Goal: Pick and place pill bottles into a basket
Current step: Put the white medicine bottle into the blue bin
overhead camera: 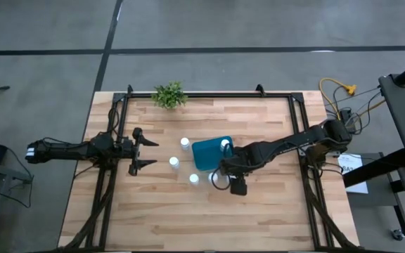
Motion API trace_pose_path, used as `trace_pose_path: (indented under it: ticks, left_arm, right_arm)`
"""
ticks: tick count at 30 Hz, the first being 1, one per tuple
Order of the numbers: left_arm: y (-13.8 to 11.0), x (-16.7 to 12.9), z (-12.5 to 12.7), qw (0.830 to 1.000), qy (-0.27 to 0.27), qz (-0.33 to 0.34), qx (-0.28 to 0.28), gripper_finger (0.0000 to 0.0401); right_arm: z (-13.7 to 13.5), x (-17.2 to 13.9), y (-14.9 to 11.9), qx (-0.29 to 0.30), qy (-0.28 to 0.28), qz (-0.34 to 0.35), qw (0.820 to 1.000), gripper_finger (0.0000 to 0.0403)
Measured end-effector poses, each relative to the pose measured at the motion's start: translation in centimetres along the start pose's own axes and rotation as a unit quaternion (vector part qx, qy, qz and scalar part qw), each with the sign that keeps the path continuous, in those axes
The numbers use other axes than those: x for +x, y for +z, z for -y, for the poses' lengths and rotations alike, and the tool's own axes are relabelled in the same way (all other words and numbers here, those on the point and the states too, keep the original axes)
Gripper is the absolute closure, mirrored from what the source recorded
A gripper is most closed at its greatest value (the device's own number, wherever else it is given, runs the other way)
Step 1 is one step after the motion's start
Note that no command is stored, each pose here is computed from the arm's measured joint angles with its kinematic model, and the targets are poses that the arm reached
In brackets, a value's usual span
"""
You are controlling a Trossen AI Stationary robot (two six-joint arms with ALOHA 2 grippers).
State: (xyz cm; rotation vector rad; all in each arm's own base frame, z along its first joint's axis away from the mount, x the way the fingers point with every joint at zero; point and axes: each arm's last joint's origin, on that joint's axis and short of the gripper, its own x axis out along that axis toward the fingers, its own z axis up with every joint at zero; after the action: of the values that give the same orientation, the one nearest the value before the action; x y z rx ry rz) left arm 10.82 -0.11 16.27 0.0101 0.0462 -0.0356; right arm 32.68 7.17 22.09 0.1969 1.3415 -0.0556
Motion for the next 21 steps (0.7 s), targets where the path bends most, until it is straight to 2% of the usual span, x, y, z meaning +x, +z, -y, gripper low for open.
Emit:
trace_pose_path:
  ticks: [21]
  left_arm:
    - [0.01,0.0,0.0,1.0,0.0,0.0,0.0,0.0106]
  right_arm:
    - [0.47,0.42,0.48,-0.019,-0.003,0.028,0.999,0.0177]
